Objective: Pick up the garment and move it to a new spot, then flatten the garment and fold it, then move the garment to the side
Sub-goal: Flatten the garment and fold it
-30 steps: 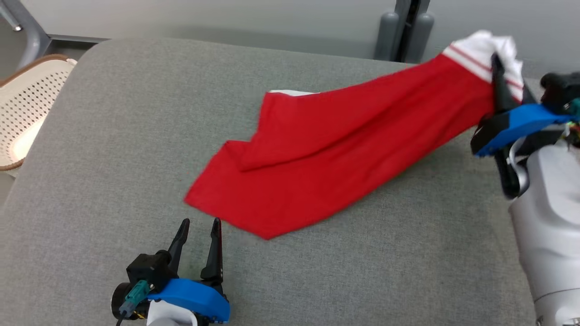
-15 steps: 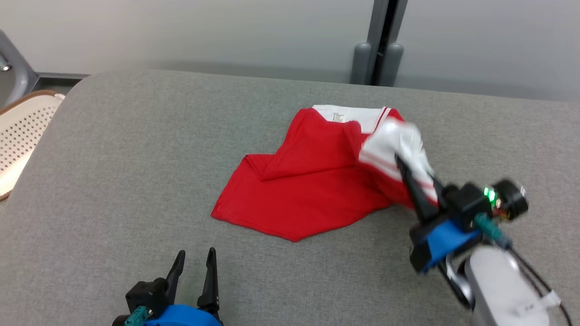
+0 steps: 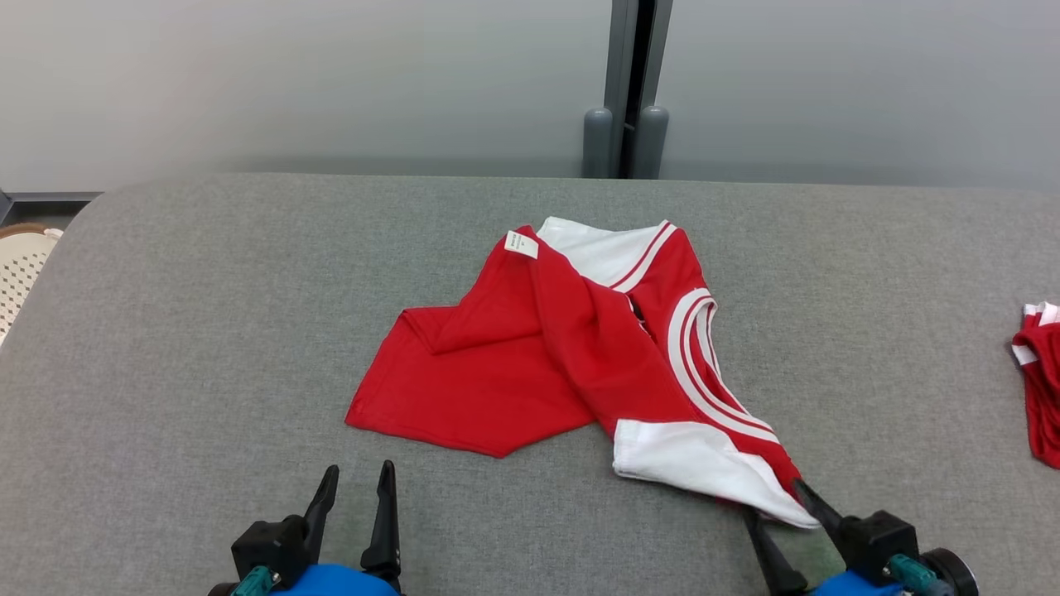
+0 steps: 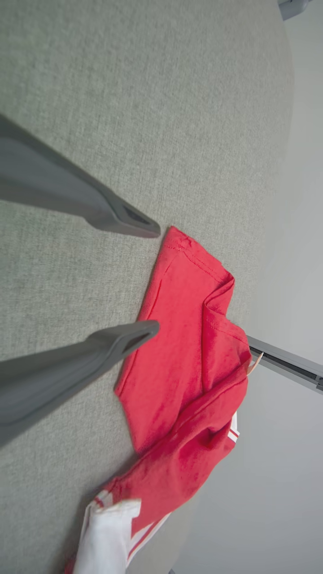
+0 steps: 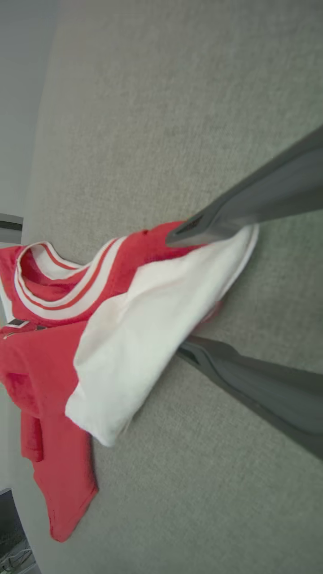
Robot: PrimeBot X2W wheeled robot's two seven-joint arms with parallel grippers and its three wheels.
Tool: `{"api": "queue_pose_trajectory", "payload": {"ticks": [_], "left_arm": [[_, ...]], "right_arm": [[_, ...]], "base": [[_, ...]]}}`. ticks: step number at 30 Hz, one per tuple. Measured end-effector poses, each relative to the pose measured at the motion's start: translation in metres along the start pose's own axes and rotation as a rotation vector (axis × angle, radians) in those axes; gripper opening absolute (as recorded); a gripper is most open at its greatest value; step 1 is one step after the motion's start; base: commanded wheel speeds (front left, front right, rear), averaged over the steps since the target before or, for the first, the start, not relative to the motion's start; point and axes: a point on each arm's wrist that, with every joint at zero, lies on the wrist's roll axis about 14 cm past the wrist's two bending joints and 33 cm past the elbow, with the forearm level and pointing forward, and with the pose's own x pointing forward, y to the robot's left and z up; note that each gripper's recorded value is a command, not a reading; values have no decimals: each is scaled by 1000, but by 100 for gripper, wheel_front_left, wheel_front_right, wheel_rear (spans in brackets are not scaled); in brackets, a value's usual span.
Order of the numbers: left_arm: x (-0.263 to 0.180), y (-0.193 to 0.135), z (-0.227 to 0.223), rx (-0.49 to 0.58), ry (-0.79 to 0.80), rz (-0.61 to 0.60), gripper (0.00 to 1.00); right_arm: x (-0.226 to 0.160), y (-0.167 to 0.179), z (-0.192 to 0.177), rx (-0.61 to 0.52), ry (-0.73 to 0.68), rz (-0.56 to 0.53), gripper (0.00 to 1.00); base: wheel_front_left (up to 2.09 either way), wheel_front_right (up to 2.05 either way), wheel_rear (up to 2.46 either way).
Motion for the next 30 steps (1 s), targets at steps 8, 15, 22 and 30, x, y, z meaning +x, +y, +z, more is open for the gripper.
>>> {"api": "queue_pose_trajectory", "payload": {"ticks": [8,15,22,30], "left_arm": [[-4,0,-3,0,6,3,100],[-6,5,-3,4,6,16,100],[-7,7,-6,3,13,24,100],[-7,12,-7,0,18,40,100]], "right_arm": [[6,-15,40,93,-138,-83,100],[13,-19,69,154,-234,-108,100],[22,-30,35,158,-116,-148,100],[43,-16,1,213,31,-118,49]], "base": [[0,0,0],[0,0,0],[0,0,0],[0,0,0]]}}
